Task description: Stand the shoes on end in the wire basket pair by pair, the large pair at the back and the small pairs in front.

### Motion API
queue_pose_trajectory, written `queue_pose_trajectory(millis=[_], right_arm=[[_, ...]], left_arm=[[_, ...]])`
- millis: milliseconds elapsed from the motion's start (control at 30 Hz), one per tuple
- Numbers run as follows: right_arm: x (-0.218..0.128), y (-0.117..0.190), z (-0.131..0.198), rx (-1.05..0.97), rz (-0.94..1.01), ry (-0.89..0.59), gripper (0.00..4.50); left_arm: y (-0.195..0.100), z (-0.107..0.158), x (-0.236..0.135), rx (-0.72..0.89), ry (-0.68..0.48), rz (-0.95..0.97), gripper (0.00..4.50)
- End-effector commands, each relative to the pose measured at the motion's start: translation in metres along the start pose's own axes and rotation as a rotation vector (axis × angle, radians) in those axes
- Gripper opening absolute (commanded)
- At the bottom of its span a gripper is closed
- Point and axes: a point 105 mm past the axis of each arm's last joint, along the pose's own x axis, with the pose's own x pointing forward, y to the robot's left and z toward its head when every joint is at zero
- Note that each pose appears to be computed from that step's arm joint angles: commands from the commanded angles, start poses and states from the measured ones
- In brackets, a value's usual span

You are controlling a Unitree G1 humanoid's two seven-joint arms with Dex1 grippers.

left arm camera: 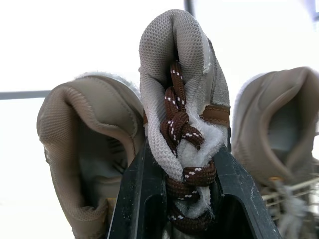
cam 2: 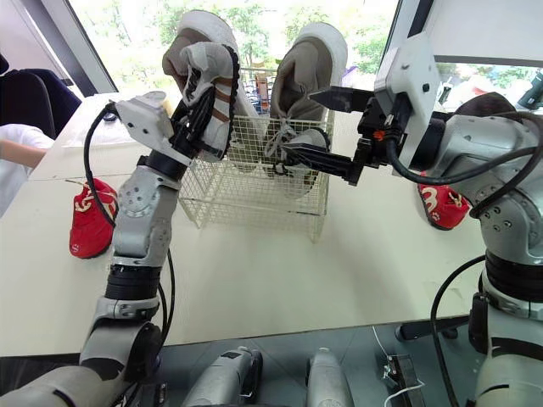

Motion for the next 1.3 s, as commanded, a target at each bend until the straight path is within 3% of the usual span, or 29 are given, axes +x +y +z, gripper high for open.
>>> queue_pose_trajectory(millis=[33,200,333,433,767,1300], right_arm=[[-0.001,0.000,0.015,-0.053,0.003,-0.039,4.50],[0.001,0.002,0.015,-0.048,0.009,-0.039,4.50],[0.001,0.003,0.016,-0.046,0.009,-0.040,4.50],[0.001,0.003,0.016,-0.046,0.008,-0.038,4.50],[0.003,0.002,0.018,-0.051,0.016,-0.042,4.50],[0.003,0.003,0.020,-0.055,0.009,-0.042,4.50]], left_arm=[[0.020,0.001,-0.002,0.118,-0.014,0.150,0.25],[0.015,0.030,0.001,0.092,-0.263,0.199,0.25],[0.017,0.031,-0.005,0.017,-0.342,0.260,0.25],[0.017,0.017,-0.019,-0.024,-0.343,0.298,0.25],[0.017,-0.027,-0.037,0.058,-0.291,0.332,0.25],[-0.002,-0.004,-0.012,0.011,-0.455,0.297,0.25]])
